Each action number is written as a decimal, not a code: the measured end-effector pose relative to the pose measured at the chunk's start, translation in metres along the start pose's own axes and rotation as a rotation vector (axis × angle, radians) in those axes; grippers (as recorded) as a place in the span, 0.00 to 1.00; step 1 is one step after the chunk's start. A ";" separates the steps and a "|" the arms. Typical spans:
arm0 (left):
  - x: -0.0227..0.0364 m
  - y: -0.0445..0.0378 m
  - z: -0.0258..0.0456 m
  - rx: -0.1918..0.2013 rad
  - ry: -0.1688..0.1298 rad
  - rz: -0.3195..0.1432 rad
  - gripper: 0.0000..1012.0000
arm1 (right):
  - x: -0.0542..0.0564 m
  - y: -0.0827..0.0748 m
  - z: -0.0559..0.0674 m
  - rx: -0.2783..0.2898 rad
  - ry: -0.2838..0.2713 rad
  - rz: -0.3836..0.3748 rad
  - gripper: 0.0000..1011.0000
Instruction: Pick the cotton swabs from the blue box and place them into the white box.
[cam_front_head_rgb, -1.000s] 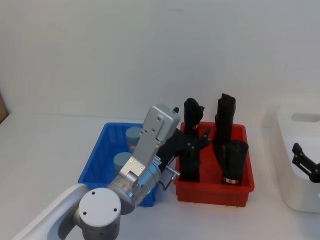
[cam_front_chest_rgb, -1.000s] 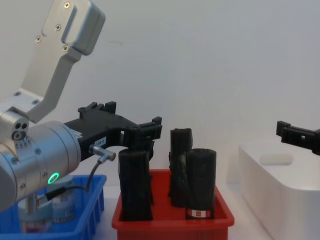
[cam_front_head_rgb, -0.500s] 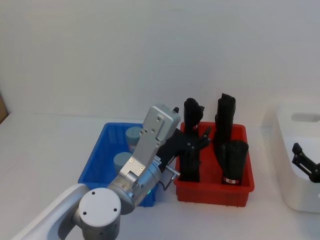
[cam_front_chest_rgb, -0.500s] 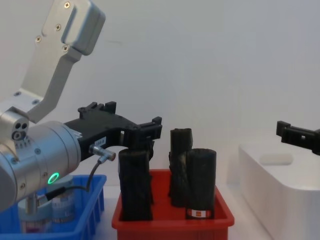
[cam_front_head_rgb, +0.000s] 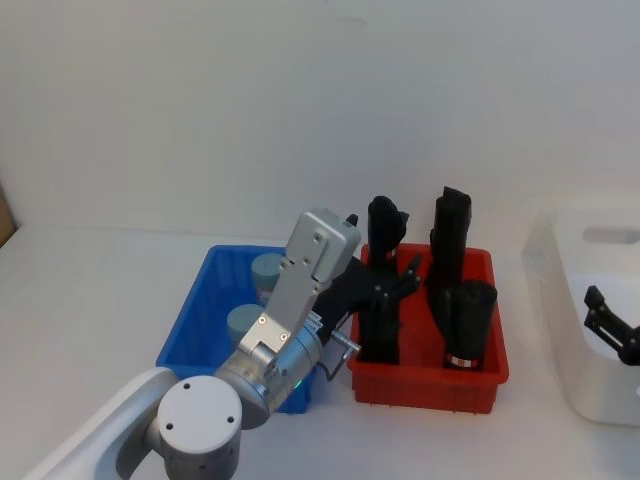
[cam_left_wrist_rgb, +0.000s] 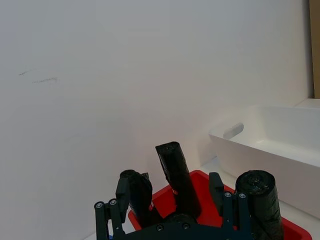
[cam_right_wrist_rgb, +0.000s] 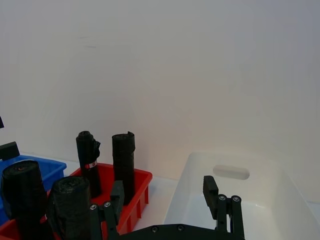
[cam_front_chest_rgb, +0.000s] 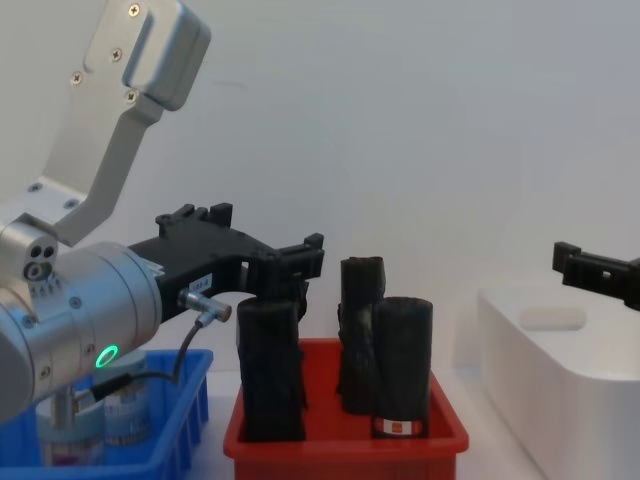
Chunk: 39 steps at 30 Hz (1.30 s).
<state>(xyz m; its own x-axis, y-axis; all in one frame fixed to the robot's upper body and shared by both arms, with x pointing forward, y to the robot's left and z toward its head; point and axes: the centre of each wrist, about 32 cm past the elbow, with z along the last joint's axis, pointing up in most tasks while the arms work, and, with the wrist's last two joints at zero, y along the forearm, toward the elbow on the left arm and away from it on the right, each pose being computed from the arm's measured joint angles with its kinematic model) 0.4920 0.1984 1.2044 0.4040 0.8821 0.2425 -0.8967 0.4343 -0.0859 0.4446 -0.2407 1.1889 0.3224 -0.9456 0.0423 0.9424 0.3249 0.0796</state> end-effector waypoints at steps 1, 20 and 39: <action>0.0000 0.0000 0.0000 0.000 0.000 0.000 0.99 | 0.000 0.000 0.000 0.000 0.000 0.000 0.99; 0.0000 0.0000 0.0000 0.000 0.000 0.000 0.99 | 0.000 0.000 0.000 0.000 0.000 0.000 0.99; 0.0000 0.0000 0.0000 0.000 0.000 0.000 0.99 | 0.019 0.009 0.007 -0.077 -0.025 0.125 0.99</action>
<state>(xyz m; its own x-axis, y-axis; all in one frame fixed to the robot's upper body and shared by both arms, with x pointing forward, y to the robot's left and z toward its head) 0.4920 0.1984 1.2044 0.4040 0.8820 0.2424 -0.8966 0.4343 -0.0860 0.4585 -0.2552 1.1974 0.4364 -0.8969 0.0716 0.8993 0.4373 -0.0040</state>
